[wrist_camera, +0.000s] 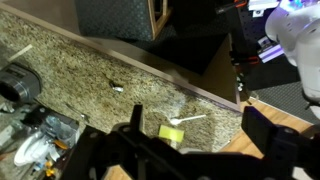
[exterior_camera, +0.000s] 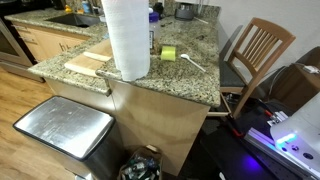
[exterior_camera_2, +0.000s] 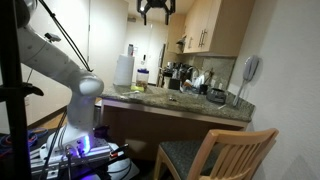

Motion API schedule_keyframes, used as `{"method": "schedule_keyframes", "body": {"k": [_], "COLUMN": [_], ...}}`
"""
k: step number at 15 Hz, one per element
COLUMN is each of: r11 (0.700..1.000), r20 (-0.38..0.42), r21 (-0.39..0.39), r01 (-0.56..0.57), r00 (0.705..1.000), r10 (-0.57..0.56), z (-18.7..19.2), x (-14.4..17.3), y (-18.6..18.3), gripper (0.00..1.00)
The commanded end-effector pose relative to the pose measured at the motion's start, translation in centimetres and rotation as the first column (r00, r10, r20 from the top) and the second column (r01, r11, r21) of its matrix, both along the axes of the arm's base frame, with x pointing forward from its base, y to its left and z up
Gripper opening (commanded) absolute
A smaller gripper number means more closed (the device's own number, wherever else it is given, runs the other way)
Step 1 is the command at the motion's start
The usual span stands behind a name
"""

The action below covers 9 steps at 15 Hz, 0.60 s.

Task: Place the spoon on top of the paper towel roll

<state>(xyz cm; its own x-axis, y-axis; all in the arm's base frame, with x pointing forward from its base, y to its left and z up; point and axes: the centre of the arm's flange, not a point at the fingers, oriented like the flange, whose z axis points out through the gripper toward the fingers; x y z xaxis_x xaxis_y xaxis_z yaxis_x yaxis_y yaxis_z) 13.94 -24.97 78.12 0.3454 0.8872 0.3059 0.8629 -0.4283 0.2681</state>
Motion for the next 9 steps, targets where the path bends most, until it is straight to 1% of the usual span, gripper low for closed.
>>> {"method": "schedule_keyframes", "body": {"k": [1, 2, 3, 4, 5, 7, 8, 9], "r11": [0.98, 0.967, 0.987, 0.985, 0.986, 0.986, 0.988, 0.981], "r20": [-0.007, -0.006, 0.003, 0.014, 0.019, 0.007, -0.027, -0.068], "r21": [-0.006, -0.011, -0.003, -0.007, -0.007, 0.0, 0.03, 0.04], "r01": [-0.199, -0.254, -0.162, -0.17, -0.166, -0.167, -0.149, -0.192], "r00": [0.98, 0.967, 0.987, 0.985, 0.986, 0.986, 0.988, 0.979], "r10": [0.199, 0.254, 0.162, 0.17, 0.166, 0.167, 0.149, 0.194], "z": [8.3, 9.7, 4.1, 4.9, 4.9, 4.5, 3.4, 1.9], "x": [-4.0, -5.4, -4.0, -5.0, -5.2, -4.7, -3.4, -2.3], "y": [0.7, 1.2, 1.9, 2.2, 2.2, 2.0, 1.2, 2.5], "gripper": [1.0, 1.0, 1.0, 1.0, 1.0, 1.0, 1.0, 1.0]}}
